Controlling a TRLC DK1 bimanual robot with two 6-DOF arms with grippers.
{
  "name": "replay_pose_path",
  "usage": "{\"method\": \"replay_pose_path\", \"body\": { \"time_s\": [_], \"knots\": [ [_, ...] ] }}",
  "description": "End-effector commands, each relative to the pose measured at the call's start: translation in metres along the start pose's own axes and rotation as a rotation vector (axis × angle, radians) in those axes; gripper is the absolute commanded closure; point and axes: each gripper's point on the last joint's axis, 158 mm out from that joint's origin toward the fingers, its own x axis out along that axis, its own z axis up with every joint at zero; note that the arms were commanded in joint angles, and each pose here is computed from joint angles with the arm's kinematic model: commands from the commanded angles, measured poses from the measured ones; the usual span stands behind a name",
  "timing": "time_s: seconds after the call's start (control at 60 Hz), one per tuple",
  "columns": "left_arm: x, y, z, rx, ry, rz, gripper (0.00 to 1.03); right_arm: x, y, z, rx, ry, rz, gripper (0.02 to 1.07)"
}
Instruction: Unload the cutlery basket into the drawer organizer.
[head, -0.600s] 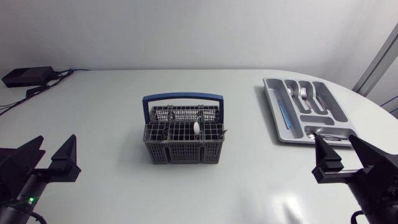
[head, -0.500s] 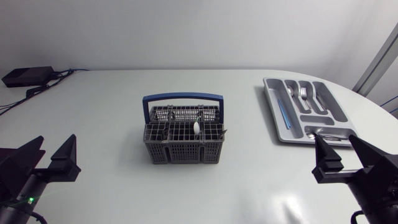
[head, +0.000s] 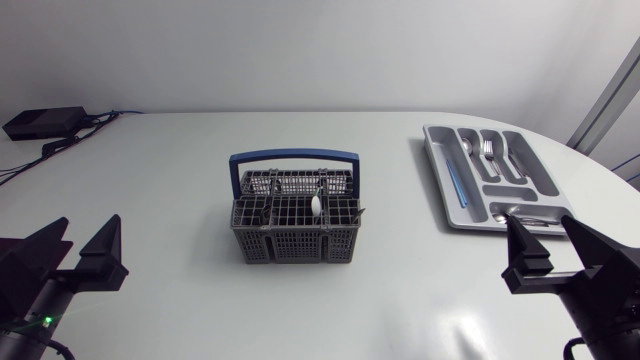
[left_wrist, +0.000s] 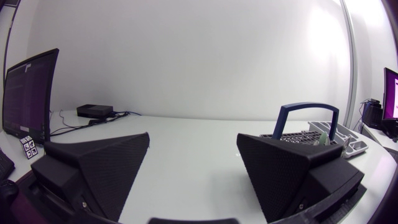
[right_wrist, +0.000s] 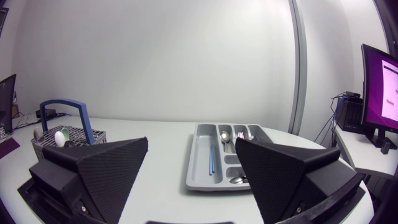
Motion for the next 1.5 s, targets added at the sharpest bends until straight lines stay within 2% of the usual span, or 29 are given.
{"method": "replay_pose_path", "body": {
  "time_s": [0.0,0.467,0.733,0.933,1.017,1.317,1.4,1.45,1.483],
  "knots": [
    [-0.006,0.004,0.035,-0.016,-0.081,0.018,0.05,-0.003,0.001,0.022,0.023,-0.062,0.002,0.06],
    [-0.017,-0.001,0.099,-0.029,-0.174,0.001,0.05,0.008,0.014,0.065,-0.001,-0.1,0.029,0.07],
    [0.004,-0.01,0.117,-0.054,-0.102,-0.029,0.05,0.028,0.033,0.082,0.015,-0.046,0.054,0.07],
    [0.029,-0.029,0.105,-0.064,0.016,-0.082,0.05,0.045,0.053,0.077,0.031,0.044,0.064,0.08],
    [0.037,-0.039,0.094,-0.054,0.07,-0.101,0.05,0.054,0.059,0.07,0.025,0.088,0.048,0.13],
    [0.066,-0.075,0.081,-0.002,0.19,-0.12,0.04,0.076,0.095,0.054,0.06,0.255,0.069,0.13],
    [0.075,-0.085,0.072,0.027,0.245,-0.109,0.04,0.079,0.107,0.053,0.103,0.309,0.08,0.12],
    [0.077,-0.091,0.068,0.038,0.267,-0.118,0.04,0.08,0.111,0.051,0.124,0.331,0.078,0.07],
    [0.076,-0.096,0.066,0.046,0.28,-0.131,0.04,0.081,0.114,0.049,0.138,0.35,0.077,0.07]
  ]
}}
